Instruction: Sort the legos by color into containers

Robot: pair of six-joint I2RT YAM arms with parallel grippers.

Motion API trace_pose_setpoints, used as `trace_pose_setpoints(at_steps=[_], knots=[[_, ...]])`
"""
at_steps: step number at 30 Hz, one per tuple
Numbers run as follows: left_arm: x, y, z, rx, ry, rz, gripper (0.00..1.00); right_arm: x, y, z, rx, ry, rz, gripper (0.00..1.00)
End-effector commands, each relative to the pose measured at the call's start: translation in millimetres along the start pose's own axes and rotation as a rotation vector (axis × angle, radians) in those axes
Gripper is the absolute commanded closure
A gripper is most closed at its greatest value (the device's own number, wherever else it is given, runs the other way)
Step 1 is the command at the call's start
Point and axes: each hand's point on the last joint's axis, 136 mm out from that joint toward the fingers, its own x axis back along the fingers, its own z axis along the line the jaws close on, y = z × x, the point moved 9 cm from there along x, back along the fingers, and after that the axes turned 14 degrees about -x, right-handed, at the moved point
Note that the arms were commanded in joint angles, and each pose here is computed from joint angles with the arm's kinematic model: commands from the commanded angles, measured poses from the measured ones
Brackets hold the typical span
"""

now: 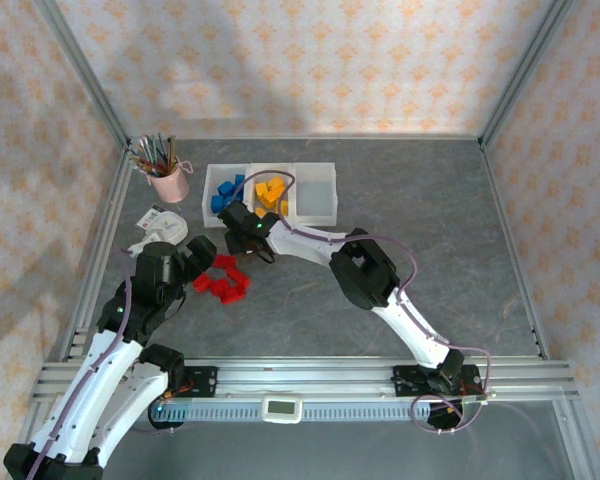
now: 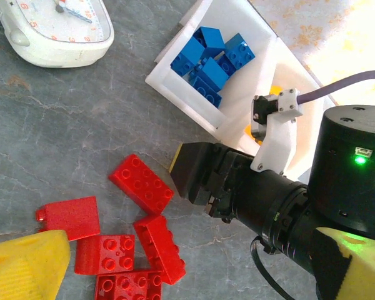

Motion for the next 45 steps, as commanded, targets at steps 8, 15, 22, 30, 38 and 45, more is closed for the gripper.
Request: trace_pose_setpoints(at_steps=[8, 15, 22, 30, 38, 45], knots=[[3.5, 6.2, -0.2, -0.004, 0.016, -0.019, 0.01, 27.5, 13.3, 3.6, 0.020, -0.024, -0.052, 0.69], [8.5, 16.0, -9.4, -0.018, -0.023, -0.036, 0.01, 81.0, 22.7, -2.8, -0.015, 0.034, -0.105, 0.71], [3.5, 24.5, -24.6, -0.030, -0.111, -0.037, 0.01, 133.6, 38.3, -51.5, -0.138, 0.035, -0.182, 0.71], [-21.3, 26.7, -41.1, -0.027, -0.216, -0.017, 0.01, 144.1, 77.9, -120.6, -0.249, -0.074, -0.274, 0.70], [-41.9, 24.3, -56.1, -0.035, -0.292, 0.019, 0.01, 103.8, 118.8, -148.0, -0.245, -0.178, -0.324, 0.70], [-46.2, 19.9, -62.5, -0.053, -0.306, 0.034, 0.01, 86.3, 140.8, -153.6, -0.229, -0.214, -0.340, 0.53]])
